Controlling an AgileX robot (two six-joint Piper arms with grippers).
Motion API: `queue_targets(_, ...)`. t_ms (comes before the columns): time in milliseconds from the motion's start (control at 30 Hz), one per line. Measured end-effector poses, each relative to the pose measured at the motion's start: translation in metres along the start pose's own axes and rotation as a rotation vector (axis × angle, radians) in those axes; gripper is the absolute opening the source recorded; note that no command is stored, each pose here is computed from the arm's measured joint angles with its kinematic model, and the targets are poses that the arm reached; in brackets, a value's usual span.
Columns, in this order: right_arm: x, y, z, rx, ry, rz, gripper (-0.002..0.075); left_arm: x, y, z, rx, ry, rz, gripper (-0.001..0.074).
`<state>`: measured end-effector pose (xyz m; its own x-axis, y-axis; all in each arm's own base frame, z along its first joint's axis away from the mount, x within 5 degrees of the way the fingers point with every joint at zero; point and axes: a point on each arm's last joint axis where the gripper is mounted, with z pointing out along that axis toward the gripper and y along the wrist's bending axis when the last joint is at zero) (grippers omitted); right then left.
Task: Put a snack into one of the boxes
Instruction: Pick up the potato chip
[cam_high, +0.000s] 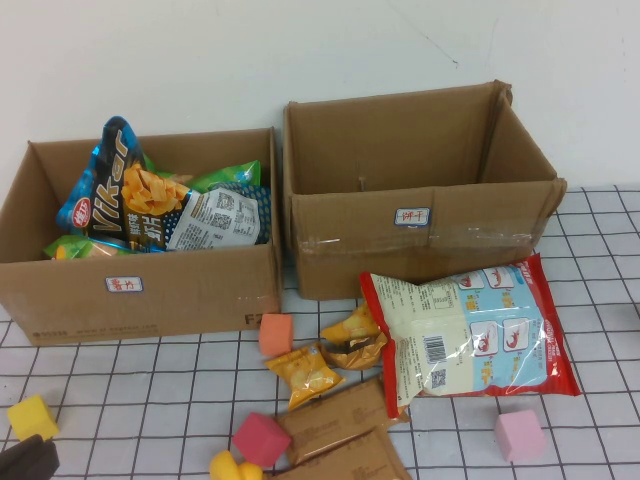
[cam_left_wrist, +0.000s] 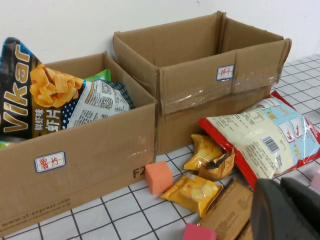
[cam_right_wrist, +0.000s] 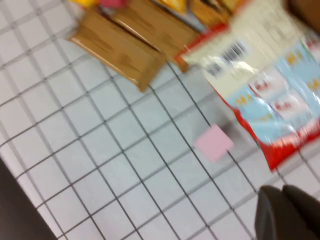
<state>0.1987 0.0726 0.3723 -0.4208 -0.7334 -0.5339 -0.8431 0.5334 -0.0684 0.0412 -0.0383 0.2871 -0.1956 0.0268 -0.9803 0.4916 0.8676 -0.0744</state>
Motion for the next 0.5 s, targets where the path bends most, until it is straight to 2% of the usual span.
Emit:
queue_targets(100, -0.003, -0.012, 0.014, 0.017, 0.051, 0.093, 0.0001, 0.0, 0.0, 0.0, 0.0, 0.0, -0.002, 0.0)
queue_targets(200, -0.006, -0.023, 0.032, 0.009, 0.075, 0.143, 0.0055, 0.0, 0.0, 0.0, 0.0, 0.0, -0.002, 0.0)
queue_targets(300, -0.011, -0.036, 0.052, 0.001, 0.064, 0.185, 0.0205, 0.0, 0.0, 0.0, 0.0, 0.0, -0.002, 0.0)
queue_targets(433, -0.017, -0.057, 0.084, 0.03, 0.024, 0.322, 0.0516, 0.0, 0.0, 0.0, 0.0, 0.0, -0.002, 0.0)
queue_targets(500, -0.016, -0.066, 0.104, 0.025, 0.039, 0.403, 0.061, 0.0, 0.0, 0.0, 0.0, 0.0, -0.002, 0.0)
